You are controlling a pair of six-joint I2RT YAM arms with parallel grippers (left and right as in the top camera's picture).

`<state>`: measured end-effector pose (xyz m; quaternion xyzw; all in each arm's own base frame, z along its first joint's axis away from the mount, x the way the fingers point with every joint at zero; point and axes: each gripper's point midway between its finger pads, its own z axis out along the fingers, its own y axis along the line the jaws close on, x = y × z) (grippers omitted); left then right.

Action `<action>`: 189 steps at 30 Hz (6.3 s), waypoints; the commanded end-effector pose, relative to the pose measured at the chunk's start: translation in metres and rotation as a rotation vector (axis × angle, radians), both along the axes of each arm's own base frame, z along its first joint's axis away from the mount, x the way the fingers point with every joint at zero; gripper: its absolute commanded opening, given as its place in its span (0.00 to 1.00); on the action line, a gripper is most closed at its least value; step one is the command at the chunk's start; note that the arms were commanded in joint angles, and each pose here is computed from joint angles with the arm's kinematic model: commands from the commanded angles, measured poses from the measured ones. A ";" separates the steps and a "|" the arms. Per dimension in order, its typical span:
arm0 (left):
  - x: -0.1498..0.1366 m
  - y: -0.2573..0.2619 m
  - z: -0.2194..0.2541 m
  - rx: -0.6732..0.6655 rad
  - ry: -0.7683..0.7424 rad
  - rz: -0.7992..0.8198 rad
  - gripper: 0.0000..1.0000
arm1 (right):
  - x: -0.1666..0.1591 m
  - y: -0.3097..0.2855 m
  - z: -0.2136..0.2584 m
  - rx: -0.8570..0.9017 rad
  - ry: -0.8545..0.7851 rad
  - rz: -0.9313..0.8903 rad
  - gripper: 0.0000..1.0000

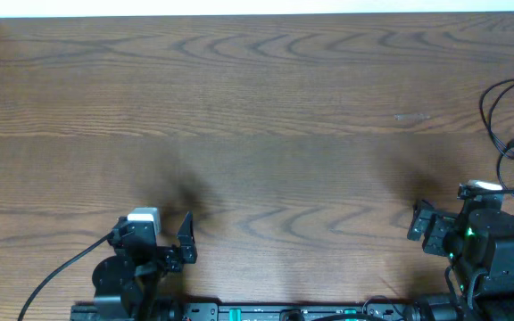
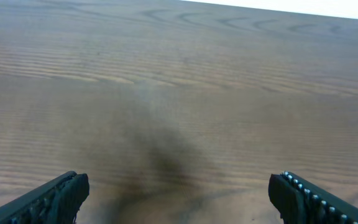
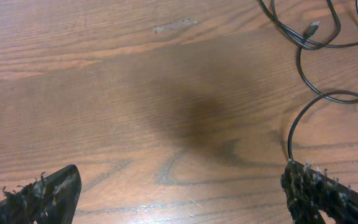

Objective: Untangle cables

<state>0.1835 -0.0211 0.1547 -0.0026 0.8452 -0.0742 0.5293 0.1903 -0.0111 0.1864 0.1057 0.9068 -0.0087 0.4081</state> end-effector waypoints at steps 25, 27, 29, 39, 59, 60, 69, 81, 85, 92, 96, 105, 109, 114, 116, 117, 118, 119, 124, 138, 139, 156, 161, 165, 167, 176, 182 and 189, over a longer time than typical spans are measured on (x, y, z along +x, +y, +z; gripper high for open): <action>0.046 0.008 -0.029 0.039 -0.156 0.037 0.98 | -0.001 -0.001 -0.002 -0.007 0.002 -0.005 0.99; 0.046 0.011 -0.028 0.044 -0.161 0.049 0.98 | -0.001 -0.001 -0.002 -0.007 0.002 -0.005 0.99; 0.047 0.013 -0.028 0.048 -0.168 0.061 0.98 | -0.001 -0.001 -0.002 -0.007 0.002 -0.005 0.99; 0.061 0.020 -0.016 0.055 -0.304 0.103 0.98 | -0.001 -0.001 -0.002 -0.007 0.002 -0.005 0.99; 0.060 0.034 -0.018 0.151 -0.293 0.158 0.98 | -0.001 -0.001 -0.002 -0.007 0.002 -0.005 0.99; 0.060 0.033 -0.018 0.166 -0.294 0.153 0.98 | -0.001 -0.001 -0.002 -0.007 0.002 -0.005 0.99; 0.060 0.032 -0.018 0.161 -0.294 0.147 0.98 | -0.001 -0.001 -0.002 -0.007 0.005 -0.005 0.99; 0.060 0.032 -0.018 0.161 -0.292 0.147 0.98 | -0.001 -0.001 -0.002 -0.007 0.005 -0.005 0.99; 0.060 0.032 -0.018 0.161 -0.292 0.146 0.98 | -0.001 -0.001 -0.002 -0.007 0.005 -0.005 0.99; 0.060 0.032 -0.018 0.161 -0.292 0.146 0.98 | -0.001 -0.001 -0.002 -0.007 0.006 -0.005 0.99; 0.060 0.032 -0.018 0.161 -0.292 0.146 0.98 | -0.001 -0.001 -0.002 -0.007 0.005 -0.004 0.99; 0.060 0.032 -0.018 0.161 -0.292 0.147 0.98 | 0.004 -0.009 -0.002 -0.036 -0.087 -0.024 0.99; 0.060 0.032 -0.018 0.161 -0.292 0.146 0.98 | 0.010 -0.007 -0.010 -0.002 -0.203 -0.021 0.99; 0.060 0.032 -0.018 0.161 -0.292 0.146 0.98 | 0.016 -0.004 -0.018 0.024 -0.339 -0.007 0.99; 0.060 0.032 -0.018 0.161 -0.292 0.146 0.98 | 0.017 -0.004 -0.019 0.026 -0.375 -0.007 0.99; 0.060 0.032 -0.018 0.161 -0.292 0.146 0.98 | 0.017 -0.005 -0.020 0.025 -0.387 -0.010 0.99; 0.060 0.032 -0.018 0.161 -0.292 0.146 0.98 | 0.017 -0.006 -0.022 0.025 -0.397 -0.015 0.99; 0.060 0.032 -0.018 0.161 -0.292 0.146 0.98 | 0.017 -0.007 -0.023 0.024 -0.404 -0.022 0.99; 0.060 0.032 -0.018 0.161 -0.292 0.146 0.98 | 0.017 -0.009 -0.032 0.027 -0.396 -0.028 0.99; 0.060 0.032 -0.018 0.161 -0.292 0.146 0.98 | 0.029 -0.007 -0.016 -0.001 -0.497 0.000 0.99; 0.060 0.032 -0.018 0.161 -0.292 0.146 0.98 | 0.031 -0.005 -0.017 0.004 -0.502 0.011 0.99; 0.060 0.032 -0.018 0.161 -0.292 0.147 0.98 | 0.052 0.000 -0.031 0.016 -0.616 0.043 0.99; 0.060 0.032 -0.018 0.161 -0.292 0.146 0.98 | 0.055 0.003 -0.030 0.016 -0.647 0.061 0.99; 0.060 0.032 -0.018 0.161 -0.292 0.146 0.98 | 0.056 0.011 -0.029 -0.022 -0.659 0.126 0.99; 0.060 0.032 -0.018 0.161 -0.292 0.146 0.98 | 0.056 0.011 -0.029 -0.026 -0.658 0.126 0.99; 0.060 0.032 -0.018 0.161 -0.292 0.147 0.98 | 0.056 0.010 -0.030 -0.027 -0.655 0.123 0.99; 0.060 0.032 -0.018 0.161 -0.292 0.146 0.98 | 0.056 0.010 -0.030 -0.039 -0.654 0.128 0.99; 0.060 0.032 -0.018 0.161 -0.292 0.147 0.98 | 0.056 0.010 -0.030 -0.094 -0.649 0.149 0.99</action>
